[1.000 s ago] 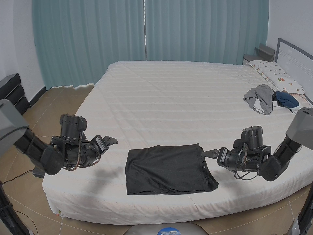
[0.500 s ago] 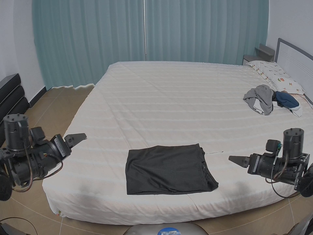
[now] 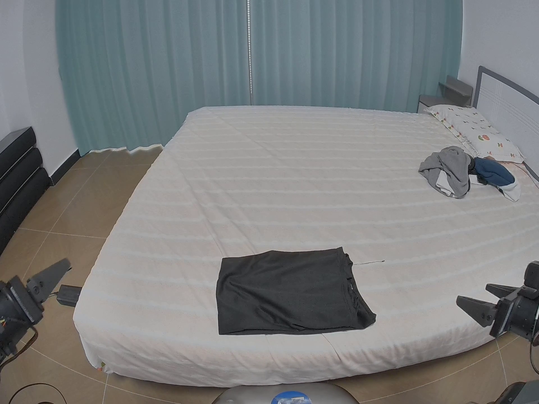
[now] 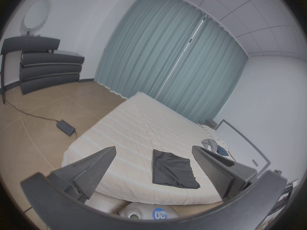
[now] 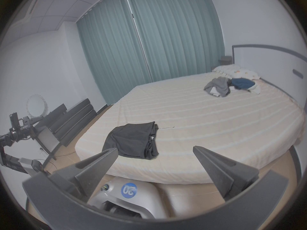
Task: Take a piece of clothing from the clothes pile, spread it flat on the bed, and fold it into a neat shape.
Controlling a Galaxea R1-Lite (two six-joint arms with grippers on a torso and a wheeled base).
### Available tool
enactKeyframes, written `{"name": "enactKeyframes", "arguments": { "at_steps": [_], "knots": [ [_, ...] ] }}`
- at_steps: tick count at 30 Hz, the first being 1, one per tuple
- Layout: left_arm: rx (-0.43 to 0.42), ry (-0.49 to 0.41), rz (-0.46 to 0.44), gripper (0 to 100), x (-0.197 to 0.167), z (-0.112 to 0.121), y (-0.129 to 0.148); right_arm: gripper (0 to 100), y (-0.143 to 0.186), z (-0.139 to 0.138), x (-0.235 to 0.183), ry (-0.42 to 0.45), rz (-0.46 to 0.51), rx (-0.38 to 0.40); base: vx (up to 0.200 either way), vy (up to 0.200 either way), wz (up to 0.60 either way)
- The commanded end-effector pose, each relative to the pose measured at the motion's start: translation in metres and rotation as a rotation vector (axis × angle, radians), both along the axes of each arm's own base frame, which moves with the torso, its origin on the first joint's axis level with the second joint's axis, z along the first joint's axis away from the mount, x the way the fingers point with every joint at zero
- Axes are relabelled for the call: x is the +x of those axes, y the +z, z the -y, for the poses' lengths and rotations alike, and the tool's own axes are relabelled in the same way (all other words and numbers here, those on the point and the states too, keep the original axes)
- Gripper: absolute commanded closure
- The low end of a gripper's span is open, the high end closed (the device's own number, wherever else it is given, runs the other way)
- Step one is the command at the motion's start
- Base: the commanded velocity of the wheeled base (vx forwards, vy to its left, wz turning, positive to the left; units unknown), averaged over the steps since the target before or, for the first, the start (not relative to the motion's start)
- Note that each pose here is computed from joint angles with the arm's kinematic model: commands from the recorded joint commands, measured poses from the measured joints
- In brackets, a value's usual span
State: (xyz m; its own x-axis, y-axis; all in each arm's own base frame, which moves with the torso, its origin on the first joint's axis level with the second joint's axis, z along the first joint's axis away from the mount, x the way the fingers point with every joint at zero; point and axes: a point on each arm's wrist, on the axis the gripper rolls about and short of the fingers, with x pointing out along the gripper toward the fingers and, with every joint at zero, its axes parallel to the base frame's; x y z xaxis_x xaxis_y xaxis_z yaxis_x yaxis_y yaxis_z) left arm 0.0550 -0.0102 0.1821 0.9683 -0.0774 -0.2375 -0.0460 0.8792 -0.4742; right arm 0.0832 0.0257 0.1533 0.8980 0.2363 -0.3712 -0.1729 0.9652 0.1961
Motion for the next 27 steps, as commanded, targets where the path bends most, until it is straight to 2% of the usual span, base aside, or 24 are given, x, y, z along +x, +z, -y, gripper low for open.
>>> {"name": "enactKeyframes", "arguments": {
  "at_steps": [1,4,10,13,14,19,22,25,27],
  "knots": [
    [0.061,0.074,0.134,0,-0.048,-0.014,-0.006,0,0.004,0.021,-0.044,-0.122,0.174,-0.082,0.000,0.000,0.00],
    [0.128,0.112,0.184,0,-0.063,-0.019,-0.009,0,-0.001,0.025,-0.065,-0.160,0.213,-0.148,0.000,0.000,0.00],
    [0.216,0.200,0.215,0,-0.082,-0.023,-0.018,0,-0.016,0.029,-0.105,-0.139,0.262,-0.254,0.000,0.000,0.00],
    [0.245,0.225,0.219,0,-0.087,-0.023,-0.021,0,-0.017,0.030,-0.113,-0.147,0.270,-0.264,0.000,0.000,0.00],
    [0.299,0.267,0.236,0,-0.095,-0.022,-0.025,0,-0.017,0.030,-0.125,-0.156,0.291,-0.265,0.000,0.000,0.00],
    [0.390,0.328,0.275,0,-0.106,-0.020,-0.029,0,-0.014,0.031,-0.133,-0.174,0.315,-0.268,0.000,0.000,0.00],
    [0.487,0.371,0.297,0,-0.114,-0.017,-0.033,0,-0.011,0.028,-0.140,-0.233,0.331,-0.282,0.000,0.000,0.00],
    [0.542,0.376,0.307,0,-0.117,-0.017,-0.036,0,-0.005,0.025,-0.145,-0.265,0.341,-0.300,0.000,0.000,0.00],
    [0.547,0.373,0.307,0,-0.117,-0.017,-0.036,0,-0.006,0.025,-0.147,-0.254,0.336,-0.302,0.000,0.000,0.00]
  ]
}}
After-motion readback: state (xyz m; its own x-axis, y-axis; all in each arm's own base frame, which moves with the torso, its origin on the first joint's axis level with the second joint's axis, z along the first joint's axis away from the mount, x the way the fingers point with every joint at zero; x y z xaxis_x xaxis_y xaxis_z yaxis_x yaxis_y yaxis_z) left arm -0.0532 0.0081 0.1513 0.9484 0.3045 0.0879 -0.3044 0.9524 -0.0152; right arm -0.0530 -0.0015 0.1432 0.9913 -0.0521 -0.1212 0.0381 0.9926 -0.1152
